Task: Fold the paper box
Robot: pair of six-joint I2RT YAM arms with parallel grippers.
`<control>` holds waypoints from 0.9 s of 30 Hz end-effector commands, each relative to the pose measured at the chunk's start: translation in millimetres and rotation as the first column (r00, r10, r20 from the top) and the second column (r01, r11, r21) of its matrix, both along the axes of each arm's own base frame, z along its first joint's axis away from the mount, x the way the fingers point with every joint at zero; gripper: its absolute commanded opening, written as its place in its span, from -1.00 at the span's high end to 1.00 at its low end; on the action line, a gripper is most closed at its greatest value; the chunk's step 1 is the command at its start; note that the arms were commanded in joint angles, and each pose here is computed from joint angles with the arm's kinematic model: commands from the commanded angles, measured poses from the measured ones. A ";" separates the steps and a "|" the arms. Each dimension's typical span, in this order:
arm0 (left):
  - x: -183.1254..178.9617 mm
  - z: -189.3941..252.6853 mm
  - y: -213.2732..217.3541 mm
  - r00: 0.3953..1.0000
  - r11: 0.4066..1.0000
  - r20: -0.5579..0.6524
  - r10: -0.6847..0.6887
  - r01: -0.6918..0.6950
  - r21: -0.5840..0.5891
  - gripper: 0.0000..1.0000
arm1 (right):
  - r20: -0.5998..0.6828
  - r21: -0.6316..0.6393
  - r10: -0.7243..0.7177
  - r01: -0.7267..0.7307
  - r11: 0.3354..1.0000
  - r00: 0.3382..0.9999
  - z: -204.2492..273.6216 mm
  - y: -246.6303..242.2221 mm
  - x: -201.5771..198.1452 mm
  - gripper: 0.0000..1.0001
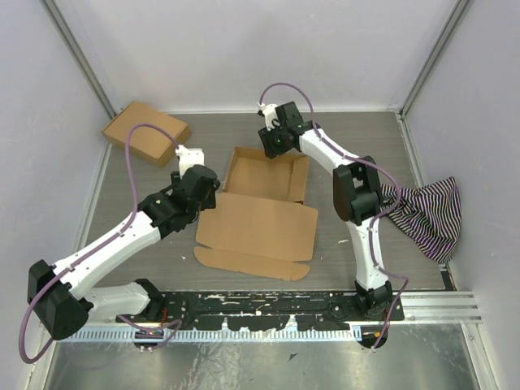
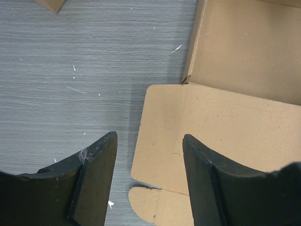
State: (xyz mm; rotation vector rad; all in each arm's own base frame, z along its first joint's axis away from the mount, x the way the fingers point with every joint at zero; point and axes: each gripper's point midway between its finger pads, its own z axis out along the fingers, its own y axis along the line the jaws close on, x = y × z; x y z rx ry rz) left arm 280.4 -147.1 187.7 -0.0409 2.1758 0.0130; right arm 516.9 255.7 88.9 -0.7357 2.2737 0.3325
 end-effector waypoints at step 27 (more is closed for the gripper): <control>6.5 5.5 -40.2 0.995 0.987 -0.038 -0.093 0.087 -0.134 -0.28 | -0.455 0.134 -0.351 0.452 0.882 0.818 -1.4 -41.9 -237.4 -0.19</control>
